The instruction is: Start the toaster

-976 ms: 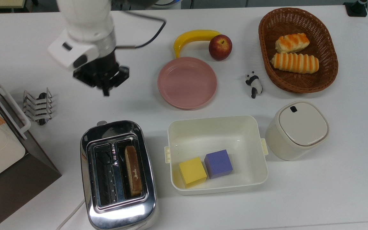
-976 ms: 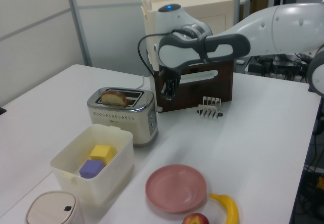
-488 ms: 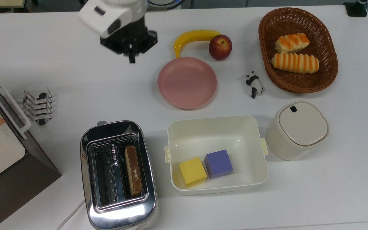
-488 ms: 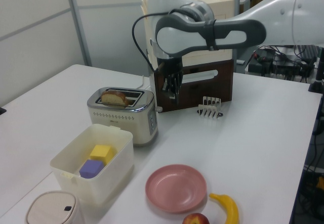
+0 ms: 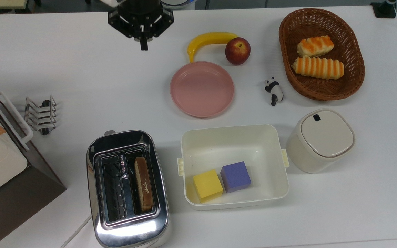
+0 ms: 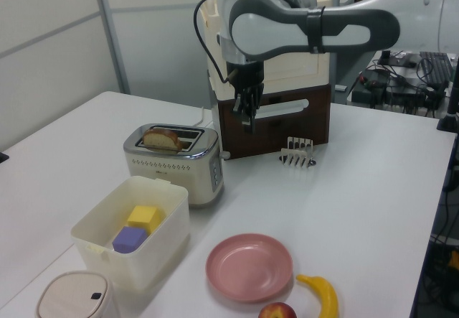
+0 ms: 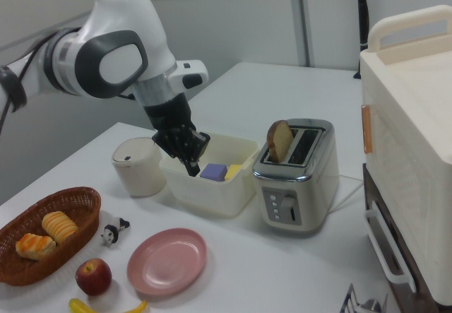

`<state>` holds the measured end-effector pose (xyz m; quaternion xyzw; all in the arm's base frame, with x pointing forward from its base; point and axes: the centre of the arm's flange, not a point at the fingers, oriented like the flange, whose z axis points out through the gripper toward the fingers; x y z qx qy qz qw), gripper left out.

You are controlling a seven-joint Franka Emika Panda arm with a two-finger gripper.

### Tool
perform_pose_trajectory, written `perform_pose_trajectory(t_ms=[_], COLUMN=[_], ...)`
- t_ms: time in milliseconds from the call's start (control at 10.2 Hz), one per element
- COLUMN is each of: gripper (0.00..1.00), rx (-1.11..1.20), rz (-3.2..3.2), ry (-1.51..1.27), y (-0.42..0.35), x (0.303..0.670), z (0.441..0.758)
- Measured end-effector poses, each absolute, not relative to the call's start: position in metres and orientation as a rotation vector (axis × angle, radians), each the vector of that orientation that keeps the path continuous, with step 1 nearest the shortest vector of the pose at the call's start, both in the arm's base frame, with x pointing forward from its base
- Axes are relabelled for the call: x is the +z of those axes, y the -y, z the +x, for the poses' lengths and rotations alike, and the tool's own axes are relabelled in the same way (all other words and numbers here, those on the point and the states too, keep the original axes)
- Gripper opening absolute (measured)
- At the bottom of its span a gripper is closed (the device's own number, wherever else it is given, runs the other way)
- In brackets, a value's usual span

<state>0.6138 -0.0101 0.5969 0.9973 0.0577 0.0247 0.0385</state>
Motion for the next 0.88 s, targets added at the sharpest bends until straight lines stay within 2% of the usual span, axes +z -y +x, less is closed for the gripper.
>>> perform_pose_trajectory(t_ms=[195,390,488,586,781,878], gripper=[0.06,0.34,0.56,0.72,1.00,1.00], rx=[0.101,0.080,0.043,0.037,0.023,0.016], rz=[3.067,3.068,3.071,3.071,3.072,3.073], ry=[-0.170,-0.161,-0.160,-0.157,-0.135,-0.099], y=[0.010,0.013,0.013,0.014,0.020,0.021], x=[0.607,0.610,0.608,0.608,0.608,0.609], z=[0.609,0.604,0.601,0.600,0.599,0.597])
